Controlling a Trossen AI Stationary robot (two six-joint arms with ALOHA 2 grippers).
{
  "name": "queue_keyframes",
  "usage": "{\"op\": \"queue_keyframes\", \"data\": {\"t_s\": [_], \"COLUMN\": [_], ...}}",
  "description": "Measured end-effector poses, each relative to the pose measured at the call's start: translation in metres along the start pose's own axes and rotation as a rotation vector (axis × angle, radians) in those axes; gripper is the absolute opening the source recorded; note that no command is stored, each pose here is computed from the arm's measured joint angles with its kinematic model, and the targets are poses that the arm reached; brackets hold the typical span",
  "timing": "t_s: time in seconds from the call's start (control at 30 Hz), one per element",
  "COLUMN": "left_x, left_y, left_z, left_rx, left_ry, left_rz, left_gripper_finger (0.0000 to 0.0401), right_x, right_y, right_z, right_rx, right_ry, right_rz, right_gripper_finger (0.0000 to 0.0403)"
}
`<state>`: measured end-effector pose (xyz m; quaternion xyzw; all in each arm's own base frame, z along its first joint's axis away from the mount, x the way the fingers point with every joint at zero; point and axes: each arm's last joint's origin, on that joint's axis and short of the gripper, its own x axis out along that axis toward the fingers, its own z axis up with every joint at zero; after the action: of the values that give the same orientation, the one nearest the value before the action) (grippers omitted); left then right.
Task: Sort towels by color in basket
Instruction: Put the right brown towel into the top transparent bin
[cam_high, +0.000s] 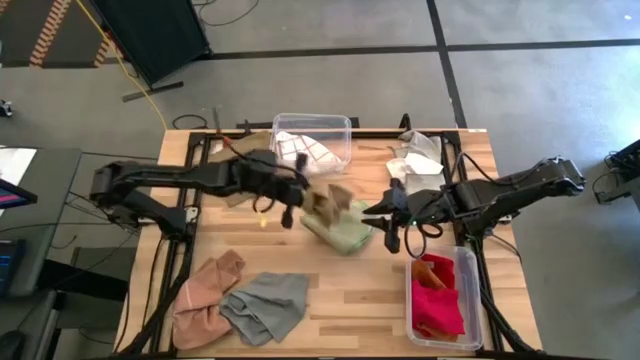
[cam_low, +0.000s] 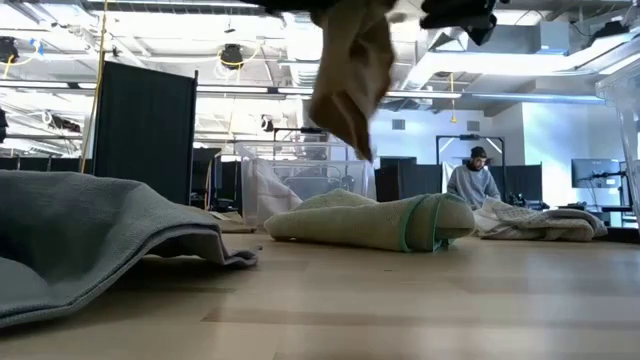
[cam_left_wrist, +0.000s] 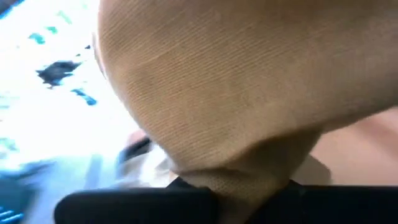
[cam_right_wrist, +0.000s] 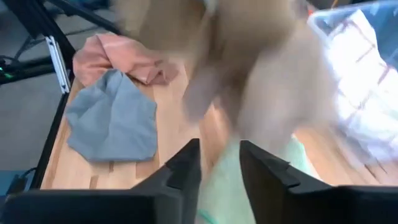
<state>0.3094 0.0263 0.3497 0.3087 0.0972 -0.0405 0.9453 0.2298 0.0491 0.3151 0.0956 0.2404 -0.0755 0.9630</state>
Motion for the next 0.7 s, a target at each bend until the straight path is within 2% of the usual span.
{"op": "queue_keyframes", "data": {"t_s": [0.17,0.33,0.57,0.7], "left_x": [-0.033,-0.050,-0.051,-0.045], "left_y": [0.033,0.064,0.097,0.111], "left_z": [0.004,-0.012,-0.054,-0.084], "left_rx": [0.071,0.050,-0.018,-0.088], "left_ry": [0.039,0.080,0.158,0.201], "left_rz": [0.234,0.375,0.442,0.442], "left_gripper_finger": [0.0006,0.0006,0.0006,0.0006], "right_x": [0.002,0.008,0.020,0.026], "right_y": [0.000,0.008,0.024,0.034], "right_z": [-0.004,-0.011,-0.023,-0.031], "right_rx": [0.042,0.035,0.046,0.050], "right_ry": [0.039,0.076,0.137,0.172], "right_rz": [-0.014,0.000,0.018,0.030], "right_gripper_finger": [0.0180,0.0184,0.0180,0.0180]}}
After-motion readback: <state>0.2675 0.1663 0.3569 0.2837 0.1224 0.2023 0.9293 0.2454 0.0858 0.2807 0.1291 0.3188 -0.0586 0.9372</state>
